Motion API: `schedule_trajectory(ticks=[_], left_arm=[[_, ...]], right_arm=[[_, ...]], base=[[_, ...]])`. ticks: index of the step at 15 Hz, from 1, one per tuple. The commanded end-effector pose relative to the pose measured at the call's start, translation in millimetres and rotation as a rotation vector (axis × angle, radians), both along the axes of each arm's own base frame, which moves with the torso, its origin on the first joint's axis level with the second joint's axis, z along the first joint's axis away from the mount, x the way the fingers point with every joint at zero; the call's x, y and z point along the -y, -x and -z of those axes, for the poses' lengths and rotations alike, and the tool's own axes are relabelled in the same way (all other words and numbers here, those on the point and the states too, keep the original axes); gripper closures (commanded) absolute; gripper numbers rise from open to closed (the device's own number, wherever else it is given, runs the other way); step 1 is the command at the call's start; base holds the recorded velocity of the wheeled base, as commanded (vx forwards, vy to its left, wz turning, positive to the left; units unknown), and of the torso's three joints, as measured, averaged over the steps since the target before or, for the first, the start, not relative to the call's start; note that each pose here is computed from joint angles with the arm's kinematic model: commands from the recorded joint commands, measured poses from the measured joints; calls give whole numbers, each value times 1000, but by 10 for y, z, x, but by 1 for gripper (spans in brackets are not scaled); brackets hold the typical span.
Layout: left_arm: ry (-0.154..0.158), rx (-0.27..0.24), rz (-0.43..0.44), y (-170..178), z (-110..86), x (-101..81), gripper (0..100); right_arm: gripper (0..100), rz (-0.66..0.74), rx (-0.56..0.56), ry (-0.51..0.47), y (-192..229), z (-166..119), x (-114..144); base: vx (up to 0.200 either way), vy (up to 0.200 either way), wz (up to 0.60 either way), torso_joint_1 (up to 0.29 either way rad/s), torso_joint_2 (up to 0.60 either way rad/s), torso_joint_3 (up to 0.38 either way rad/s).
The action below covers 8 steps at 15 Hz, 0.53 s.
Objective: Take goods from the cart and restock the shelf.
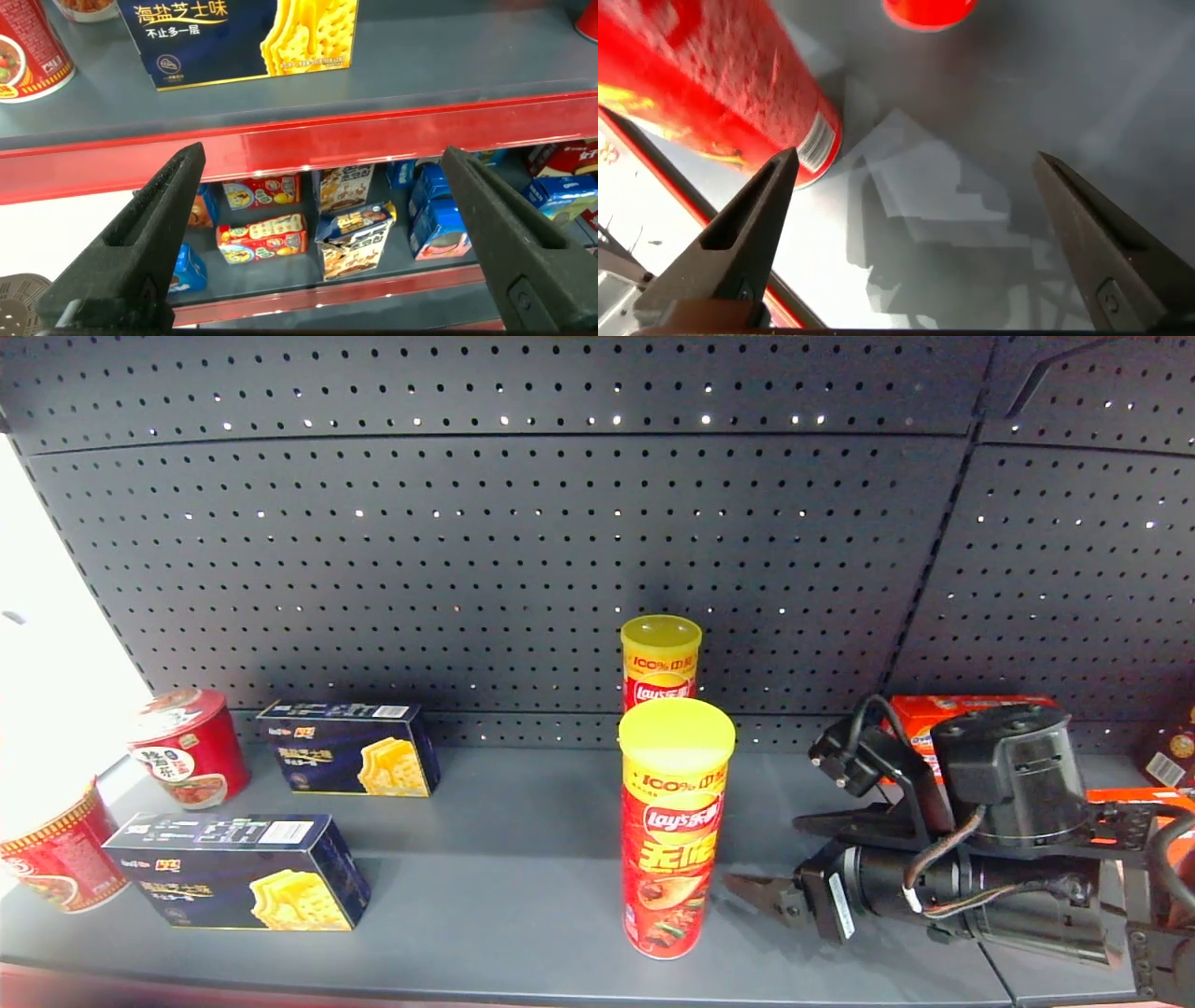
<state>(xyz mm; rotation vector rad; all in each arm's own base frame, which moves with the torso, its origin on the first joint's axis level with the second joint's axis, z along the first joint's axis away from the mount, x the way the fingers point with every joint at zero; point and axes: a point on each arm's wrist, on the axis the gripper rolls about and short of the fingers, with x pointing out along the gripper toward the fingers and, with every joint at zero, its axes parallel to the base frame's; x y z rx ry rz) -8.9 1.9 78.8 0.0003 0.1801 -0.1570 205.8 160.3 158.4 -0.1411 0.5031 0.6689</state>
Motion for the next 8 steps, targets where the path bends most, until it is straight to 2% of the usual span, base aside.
schedule_trajectory(ticks=[1, 4, 6, 8], left_arm=[[0, -2, -1, -1, -1, 0, 0], [0, -2, -1, -1, -1, 0, 0], [0, -2, -6, -2, 2, 1, 0], [0, 0, -6, -1, -2, 0, 0]], right_arm=[[0, 22, 49, -36, 48, -155, 99], [0, 57, 141, -99, 154, -429, 264], [0, 138, 227, -143, 235, -642, 501], [0, 293, 344, -185, 453, -858, 931]], base=[[0, 0, 0, 0, 0, 0], [0, 0, 0, 0, 0, 0], [0, 0, 0, 0, 0, 0], [0, 0, 0, 0, 0, 0]])
